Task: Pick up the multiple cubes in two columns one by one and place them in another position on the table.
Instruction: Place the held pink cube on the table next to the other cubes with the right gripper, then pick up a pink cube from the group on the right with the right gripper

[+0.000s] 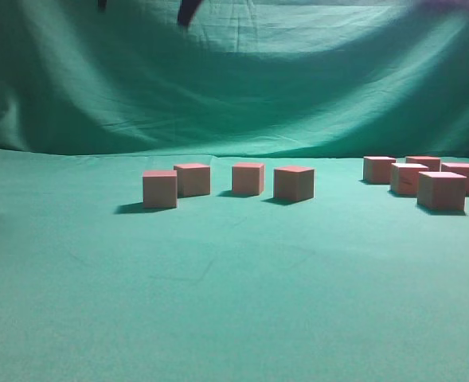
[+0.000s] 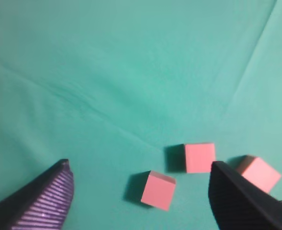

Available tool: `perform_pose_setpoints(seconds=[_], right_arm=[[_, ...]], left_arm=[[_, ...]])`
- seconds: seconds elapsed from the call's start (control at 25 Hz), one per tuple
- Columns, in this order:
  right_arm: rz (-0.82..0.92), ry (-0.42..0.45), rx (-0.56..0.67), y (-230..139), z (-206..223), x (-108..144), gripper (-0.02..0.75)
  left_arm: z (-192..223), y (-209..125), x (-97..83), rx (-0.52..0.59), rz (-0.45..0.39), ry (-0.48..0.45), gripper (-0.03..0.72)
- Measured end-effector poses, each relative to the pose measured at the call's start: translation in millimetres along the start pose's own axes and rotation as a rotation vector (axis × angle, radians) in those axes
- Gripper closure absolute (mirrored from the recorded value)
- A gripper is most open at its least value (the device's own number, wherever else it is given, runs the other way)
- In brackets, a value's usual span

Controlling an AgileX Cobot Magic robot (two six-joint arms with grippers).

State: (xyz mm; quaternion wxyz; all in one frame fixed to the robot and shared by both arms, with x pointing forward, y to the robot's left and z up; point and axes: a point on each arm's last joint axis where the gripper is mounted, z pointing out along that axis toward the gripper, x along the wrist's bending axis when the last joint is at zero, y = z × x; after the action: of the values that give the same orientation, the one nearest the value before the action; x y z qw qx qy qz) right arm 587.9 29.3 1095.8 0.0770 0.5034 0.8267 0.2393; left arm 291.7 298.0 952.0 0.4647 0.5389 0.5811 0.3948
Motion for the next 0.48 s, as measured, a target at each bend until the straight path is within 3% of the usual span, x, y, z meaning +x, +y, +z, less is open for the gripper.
perform_pose_setpoints(seconds=[0.12,0.24,0.48], right_arm=[[-0.060,0.010,-0.100,-1,-63,-3,0.211],[-0.097,-0.059,-0.157,-16,-113,-17,0.211],[-0.068,-0.170,-0.064,-66,-134,-59,0.211]], left_arm=[[0,0,0.0,0.000,0.000,0.000,0.688],[0,0,0.0,0.000,0.000,0.000,0.688],[0,0,0.0,0.000,0.000,0.000,0.688]])
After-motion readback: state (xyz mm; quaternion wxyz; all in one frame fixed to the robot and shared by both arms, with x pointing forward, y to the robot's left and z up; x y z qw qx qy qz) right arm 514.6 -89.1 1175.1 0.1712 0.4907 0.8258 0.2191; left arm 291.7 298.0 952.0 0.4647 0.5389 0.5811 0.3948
